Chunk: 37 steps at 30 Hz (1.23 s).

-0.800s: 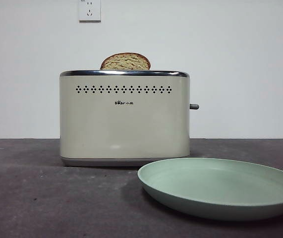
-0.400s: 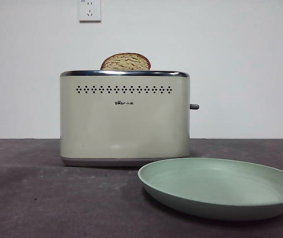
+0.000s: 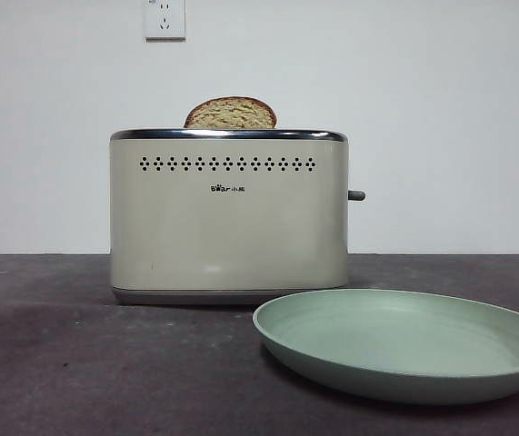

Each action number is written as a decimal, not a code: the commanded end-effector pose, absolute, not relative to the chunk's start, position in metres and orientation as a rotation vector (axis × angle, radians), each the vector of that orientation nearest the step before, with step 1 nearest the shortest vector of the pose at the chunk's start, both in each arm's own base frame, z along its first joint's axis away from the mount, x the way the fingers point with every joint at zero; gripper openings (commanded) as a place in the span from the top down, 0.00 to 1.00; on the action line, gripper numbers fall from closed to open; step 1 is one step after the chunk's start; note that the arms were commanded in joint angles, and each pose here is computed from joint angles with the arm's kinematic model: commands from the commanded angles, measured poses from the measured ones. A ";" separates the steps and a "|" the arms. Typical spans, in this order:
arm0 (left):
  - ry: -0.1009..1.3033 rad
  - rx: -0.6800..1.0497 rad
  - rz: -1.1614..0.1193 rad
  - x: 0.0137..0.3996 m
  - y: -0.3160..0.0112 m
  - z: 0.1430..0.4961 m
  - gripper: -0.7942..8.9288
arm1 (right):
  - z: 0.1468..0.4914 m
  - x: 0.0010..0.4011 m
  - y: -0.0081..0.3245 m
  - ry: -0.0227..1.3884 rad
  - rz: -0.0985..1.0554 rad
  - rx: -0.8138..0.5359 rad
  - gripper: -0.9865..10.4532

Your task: Take the bread from the toaster,put the bread on the plate,put the plate on the table

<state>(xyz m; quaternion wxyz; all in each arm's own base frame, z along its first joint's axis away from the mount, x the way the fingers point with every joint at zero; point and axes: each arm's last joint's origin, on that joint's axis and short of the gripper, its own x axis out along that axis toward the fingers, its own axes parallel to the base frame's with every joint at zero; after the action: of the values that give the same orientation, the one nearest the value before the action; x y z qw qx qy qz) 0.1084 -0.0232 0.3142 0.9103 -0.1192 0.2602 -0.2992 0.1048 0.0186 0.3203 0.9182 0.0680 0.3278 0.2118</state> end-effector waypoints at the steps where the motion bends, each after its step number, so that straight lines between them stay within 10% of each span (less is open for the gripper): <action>1: 0.509 -0.211 -0.641 0.109 -0.024 0.320 0.91 | 0.324 0.106 0.021 0.668 0.468 0.101 0.91; 10: 0.478 -0.203 -0.646 0.110 -0.025 0.323 0.51 | 0.324 0.106 0.021 0.677 0.435 0.116 0.60; 37: 0.395 0.028 -0.865 0.249 -0.083 0.383 0.51 | 0.323 0.107 0.021 0.681 0.438 0.116 0.60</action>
<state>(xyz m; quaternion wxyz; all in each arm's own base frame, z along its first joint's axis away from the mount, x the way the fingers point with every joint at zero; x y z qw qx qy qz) 0.2411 -0.0788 0.3778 0.8892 -0.0059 0.2037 -0.4095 0.1058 0.0207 0.3184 0.9154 0.0557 0.3377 0.2120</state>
